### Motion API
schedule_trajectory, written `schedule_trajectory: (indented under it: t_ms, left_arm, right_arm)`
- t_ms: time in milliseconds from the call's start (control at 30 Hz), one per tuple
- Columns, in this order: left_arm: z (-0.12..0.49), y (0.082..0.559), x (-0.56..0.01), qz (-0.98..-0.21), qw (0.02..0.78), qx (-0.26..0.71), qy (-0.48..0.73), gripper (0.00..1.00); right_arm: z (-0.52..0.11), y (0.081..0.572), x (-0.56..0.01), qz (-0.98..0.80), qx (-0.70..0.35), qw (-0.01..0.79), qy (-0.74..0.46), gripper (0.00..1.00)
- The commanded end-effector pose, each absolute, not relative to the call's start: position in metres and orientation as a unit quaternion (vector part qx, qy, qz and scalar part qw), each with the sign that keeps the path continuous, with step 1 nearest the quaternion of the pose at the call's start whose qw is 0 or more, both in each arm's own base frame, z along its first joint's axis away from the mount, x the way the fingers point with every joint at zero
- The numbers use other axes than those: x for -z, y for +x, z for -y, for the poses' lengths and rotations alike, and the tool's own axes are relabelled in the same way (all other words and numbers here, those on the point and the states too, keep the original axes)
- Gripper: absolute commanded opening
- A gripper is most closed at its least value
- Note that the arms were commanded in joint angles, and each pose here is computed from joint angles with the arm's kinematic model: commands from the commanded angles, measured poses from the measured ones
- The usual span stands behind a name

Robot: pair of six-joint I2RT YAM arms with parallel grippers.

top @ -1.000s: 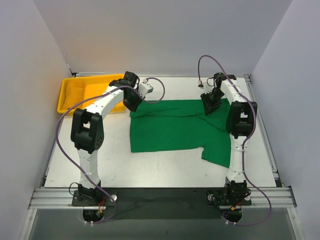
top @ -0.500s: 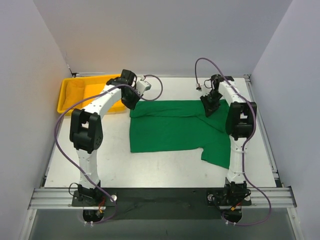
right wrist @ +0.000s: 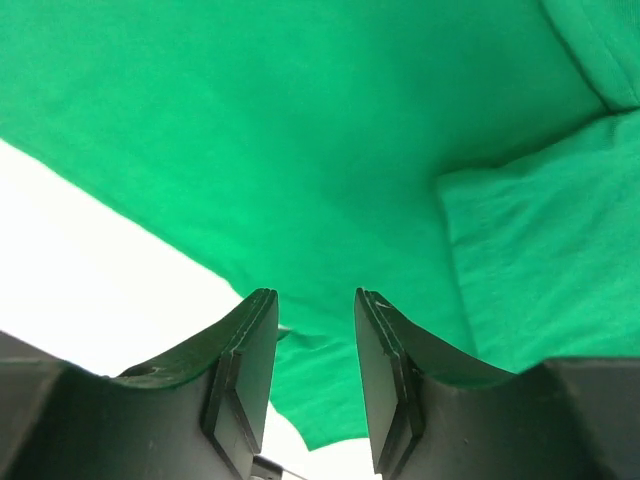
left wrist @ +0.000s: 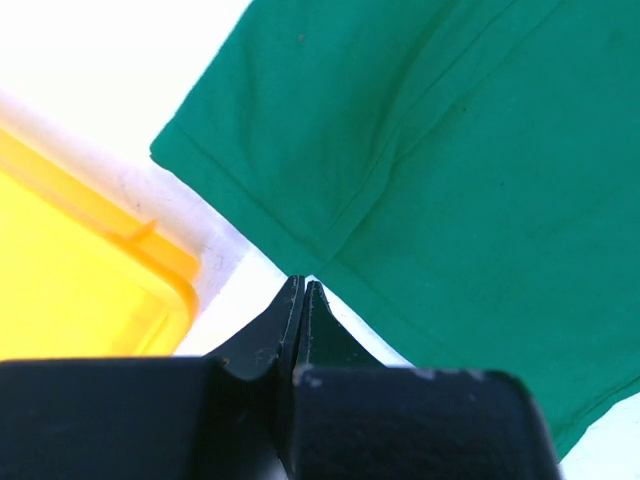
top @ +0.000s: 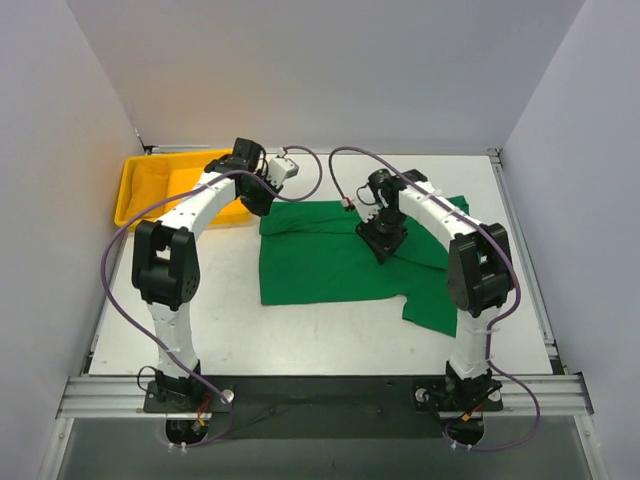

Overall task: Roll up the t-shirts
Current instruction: Fold the T-shirt at the center of the board.

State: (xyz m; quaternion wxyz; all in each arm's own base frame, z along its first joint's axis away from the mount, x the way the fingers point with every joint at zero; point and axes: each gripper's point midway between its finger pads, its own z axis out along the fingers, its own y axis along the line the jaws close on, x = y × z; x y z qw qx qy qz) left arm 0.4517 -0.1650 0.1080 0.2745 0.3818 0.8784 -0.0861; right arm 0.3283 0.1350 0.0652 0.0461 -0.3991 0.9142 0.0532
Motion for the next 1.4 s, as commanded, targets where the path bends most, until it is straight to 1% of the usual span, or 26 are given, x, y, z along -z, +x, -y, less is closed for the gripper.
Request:
schedule_trajectory:
  t_ms: [0,67,100,133,233,267,300,367,400,600,800,933,1100,1167,1200,1233,1267,1300,1333,1367]
  left_arm:
    - [0.172,0.460,-0.132,-0.854,0.319,0.093,0.401,0.00]
    - [0.172,0.463,-0.128,-0.857,0.313,0.091,0.400,0.00]
    - [0.172,0.464,-0.126,-0.858,0.310,0.088,0.399,0.00]
    - [0.171,0.470,-0.127,-0.860,0.315,0.079,0.395,0.00]
    - [0.171,0.478,-0.120,-0.868,0.302,0.069,0.387,0.00]
    - [0.168,0.482,-0.107,-0.876,0.287,0.060,0.382,0.00]
    - [0.167,0.483,-0.102,-0.881,0.280,0.059,0.377,0.00]
    - [0.167,0.489,-0.089,-0.890,0.261,0.052,0.371,0.00]
    - [0.166,0.491,-0.084,-0.894,0.255,0.050,0.365,0.00]
    - [0.165,0.492,-0.046,-0.903,0.207,0.033,0.375,0.00]
    - [0.156,0.495,-0.014,-0.913,0.171,0.007,0.371,0.00]
    - [0.150,0.517,-0.001,-0.919,0.159,-0.019,0.362,0.00]
    - [0.150,0.540,0.000,-0.916,0.176,-0.033,0.358,0.00]
    - [0.152,0.547,-0.009,-0.912,0.194,-0.034,0.359,0.00]
    - [0.154,0.548,-0.014,-0.911,0.199,-0.031,0.360,0.00]
    - [0.157,0.550,-0.032,-0.908,0.217,-0.028,0.358,0.00]
    - [0.161,0.548,-0.040,-0.906,0.222,-0.017,0.359,0.00]
    - [0.163,0.547,-0.050,-0.908,0.232,-0.011,0.349,0.00]
    - [0.167,0.551,-0.088,-0.901,0.272,-0.003,0.339,0.03]
    - [0.170,0.543,-0.091,-0.905,0.272,0.012,0.328,0.07]
  right_arm:
    - [-0.106,0.344,-0.104,-0.935,-0.029,0.091,-0.342,0.37]
    - [-0.086,0.366,-0.111,-0.943,-0.022,0.110,-0.314,0.37]
    - [-0.079,0.374,-0.103,-0.946,-0.020,0.103,-0.306,0.36]
    - [-0.068,0.382,-0.102,-0.947,-0.007,0.103,-0.304,0.33]
    - [-0.036,0.410,-0.097,-0.952,0.017,0.107,-0.286,0.29]
    - [-0.025,0.416,-0.087,-0.955,0.034,0.093,-0.280,0.29]
    - [-0.010,0.427,-0.091,-0.957,0.043,0.104,-0.266,0.27]
    - [0.007,0.437,-0.078,-0.957,0.067,0.087,-0.270,0.24]
    - [0.016,0.447,-0.083,-0.955,0.080,0.096,-0.270,0.23]
    - [0.047,0.467,-0.060,-0.947,0.128,0.065,-0.287,0.18]
    - [0.069,0.479,-0.040,-0.944,0.154,0.043,-0.287,0.17]
    - [0.071,0.484,-0.029,-0.943,0.160,0.034,-0.290,0.17]
    - [0.070,0.496,-0.022,-0.943,0.157,0.044,-0.290,0.17]
    - [0.067,0.499,-0.023,-0.945,0.153,0.051,-0.285,0.16]
    - [0.066,0.502,-0.028,-0.946,0.153,0.059,-0.281,0.16]
    - [0.065,0.502,-0.032,-0.946,0.151,0.066,-0.278,0.16]
    - [0.061,0.506,-0.050,-0.948,0.146,0.090,-0.269,0.16]
    - [0.059,0.506,-0.059,-0.949,0.143,0.102,-0.261,0.19]
    - [0.054,0.508,-0.071,-0.950,0.135,0.120,-0.254,0.23]
    - [0.049,0.508,-0.103,-0.950,0.128,0.158,-0.238,0.28]
